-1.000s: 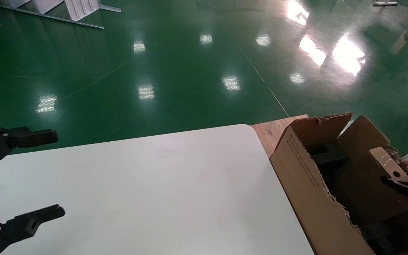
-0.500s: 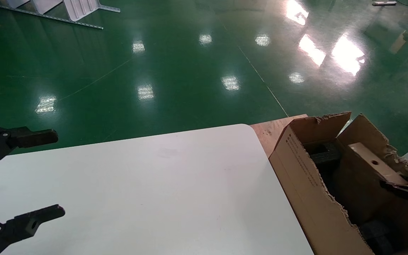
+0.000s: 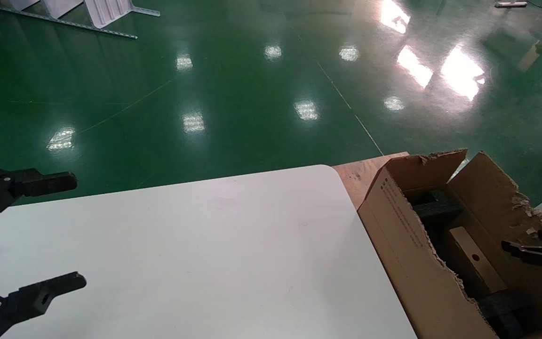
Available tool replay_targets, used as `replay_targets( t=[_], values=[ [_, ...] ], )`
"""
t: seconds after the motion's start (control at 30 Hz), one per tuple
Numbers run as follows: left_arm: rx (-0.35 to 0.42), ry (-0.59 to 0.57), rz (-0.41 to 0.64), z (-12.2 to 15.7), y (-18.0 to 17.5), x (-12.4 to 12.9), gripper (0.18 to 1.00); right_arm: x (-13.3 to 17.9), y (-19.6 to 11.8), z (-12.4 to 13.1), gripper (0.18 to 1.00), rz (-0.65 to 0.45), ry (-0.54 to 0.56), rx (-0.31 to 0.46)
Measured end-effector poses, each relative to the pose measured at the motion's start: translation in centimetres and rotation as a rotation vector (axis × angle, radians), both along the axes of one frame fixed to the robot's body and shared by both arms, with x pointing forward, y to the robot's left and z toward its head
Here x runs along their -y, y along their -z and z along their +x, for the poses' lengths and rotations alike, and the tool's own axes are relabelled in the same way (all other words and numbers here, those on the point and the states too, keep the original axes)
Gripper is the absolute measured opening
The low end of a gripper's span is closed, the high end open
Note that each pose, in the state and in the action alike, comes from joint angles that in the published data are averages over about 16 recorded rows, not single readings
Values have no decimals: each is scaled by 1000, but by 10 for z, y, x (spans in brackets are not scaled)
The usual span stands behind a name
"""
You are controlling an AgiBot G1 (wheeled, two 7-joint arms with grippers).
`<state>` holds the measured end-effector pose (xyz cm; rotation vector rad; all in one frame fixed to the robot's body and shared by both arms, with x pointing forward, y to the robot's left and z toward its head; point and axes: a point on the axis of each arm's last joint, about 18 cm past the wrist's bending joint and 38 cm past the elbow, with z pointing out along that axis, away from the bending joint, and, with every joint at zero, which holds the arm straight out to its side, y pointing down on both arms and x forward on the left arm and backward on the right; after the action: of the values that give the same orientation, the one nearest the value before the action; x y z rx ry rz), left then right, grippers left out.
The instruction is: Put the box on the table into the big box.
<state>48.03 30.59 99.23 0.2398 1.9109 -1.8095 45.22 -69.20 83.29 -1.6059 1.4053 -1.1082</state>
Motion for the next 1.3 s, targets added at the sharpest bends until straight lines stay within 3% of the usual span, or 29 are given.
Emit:
replay_targets(
  t=[0.33, 0.67, 1.07, 1.3],
  values=[
    [0, 0, 0, 0, 0, 0, 1001, -36, -59, 31, 946, -48, -185, 184],
    [0, 0, 0, 0, 0, 0, 1001, -67, -121, 46, 994, -133, -318, 361],
    [0, 0, -1, 0, 0, 0, 1001, -80, -136, 52, 1001, -156, -362, 405],
    [0, 0, -1, 0, 0, 0, 1001, -104, -142, 63, 1001, -150, -441, 422]
  ],
)
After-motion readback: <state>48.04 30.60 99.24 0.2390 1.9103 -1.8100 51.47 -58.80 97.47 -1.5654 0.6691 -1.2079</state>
